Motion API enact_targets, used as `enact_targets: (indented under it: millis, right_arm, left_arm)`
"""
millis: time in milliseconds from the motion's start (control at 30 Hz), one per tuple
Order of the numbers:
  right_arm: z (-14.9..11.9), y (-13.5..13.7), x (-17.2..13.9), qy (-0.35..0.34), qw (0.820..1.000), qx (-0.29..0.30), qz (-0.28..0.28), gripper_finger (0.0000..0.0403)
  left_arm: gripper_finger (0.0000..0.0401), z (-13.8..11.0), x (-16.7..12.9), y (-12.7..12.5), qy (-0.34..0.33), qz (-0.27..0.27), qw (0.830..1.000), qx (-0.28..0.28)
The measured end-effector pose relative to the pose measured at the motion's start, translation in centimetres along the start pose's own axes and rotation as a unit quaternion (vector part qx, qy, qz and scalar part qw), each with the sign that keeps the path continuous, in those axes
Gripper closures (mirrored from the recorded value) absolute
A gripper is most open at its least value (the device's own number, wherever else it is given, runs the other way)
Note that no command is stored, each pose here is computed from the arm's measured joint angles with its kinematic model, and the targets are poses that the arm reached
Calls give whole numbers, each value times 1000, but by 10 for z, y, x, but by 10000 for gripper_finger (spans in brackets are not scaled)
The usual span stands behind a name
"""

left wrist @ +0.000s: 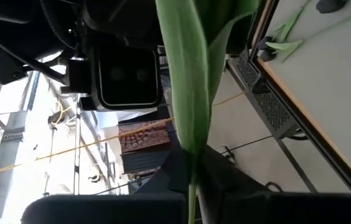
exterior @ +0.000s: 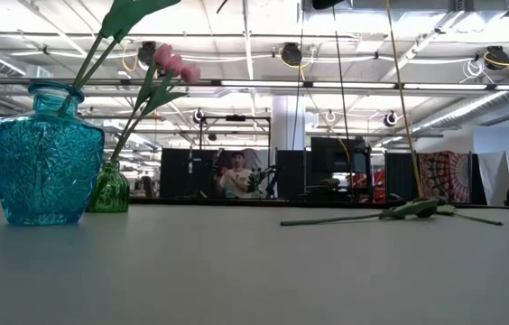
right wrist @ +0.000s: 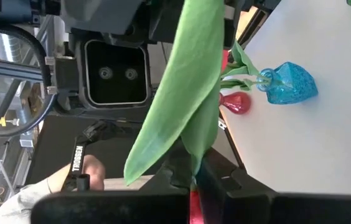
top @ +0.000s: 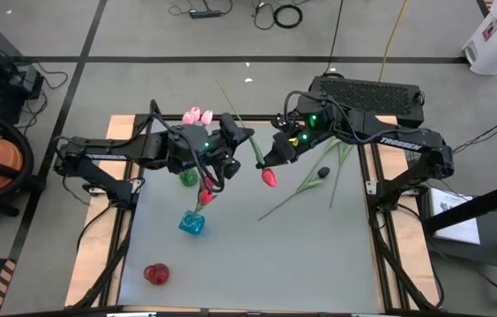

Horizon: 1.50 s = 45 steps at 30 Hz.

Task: Sort flowers into vase by color
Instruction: Put the red flower into the blue vase

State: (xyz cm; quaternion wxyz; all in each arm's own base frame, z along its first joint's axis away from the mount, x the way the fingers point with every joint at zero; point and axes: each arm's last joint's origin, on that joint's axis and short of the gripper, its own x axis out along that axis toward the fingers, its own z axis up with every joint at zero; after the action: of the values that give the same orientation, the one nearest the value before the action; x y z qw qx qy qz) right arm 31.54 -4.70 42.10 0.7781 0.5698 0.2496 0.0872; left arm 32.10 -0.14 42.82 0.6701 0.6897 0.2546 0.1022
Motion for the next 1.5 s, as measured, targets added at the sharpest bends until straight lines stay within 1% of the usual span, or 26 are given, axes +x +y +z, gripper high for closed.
enact_targets:
  millis: [133,233,333,467,567,733,800,867,933,1033,1167,1233,1300,1400,1500]
  right_arm:
    - [0,0,0,-2,1000,-5,1,401]
    - [1,0,0,-19,1000,-16,-9,388]
    - [2,-1,0,-26,999,-23,-13,362]
    - [2,-1,0,-33,998,-40,-17,318]
    - [3,-1,-1,-35,998,-42,-18,285]
    - [5,2,-11,-49,997,-57,-12,239]
    - [7,3,-19,-72,995,-72,-17,228]
    - [9,6,-29,-109,990,-85,-28,220]
    - [10,10,-40,-151,982,-102,-40,217]
    - [10,15,-58,-218,966,-125,-65,216]
    - [8,20,-78,-286,942,-148,-97,216]
    - [6,21,-86,-300,933,-161,-113,216]
    - [3,21,-89,-305,928,-172,-128,216]
    - [1,18,-91,-301,923,-181,-154,216]
    - [0,15,-91,-296,920,-187,-176,216]
  left_arm:
    - [390,0,0,2,0,8,1000,-5]
    - [393,0,0,2,7,8,1000,-5]
    - [393,-1,0,1,21,7,1000,-4]
    - [393,-3,0,-1,47,-3,999,4]
    - [393,-3,0,-3,62,-13,998,12]
    - [393,-6,-1,-7,92,-27,995,23]
    - [393,-8,-3,-6,100,-26,994,23]
    - [393,-10,-7,-4,101,-23,994,21]
    - [393,-12,-11,-2,101,-21,994,19]
    - [393,-16,-17,3,104,-11,994,10]
    - [393,-26,-31,11,130,12,991,-42]
    - [393,-32,-41,16,142,27,987,-75]
    - [393,-39,-51,21,153,47,979,-122]
    - [393,-52,-71,30,165,83,960,-210]
    - [394,-66,-97,38,155,118,933,-303]
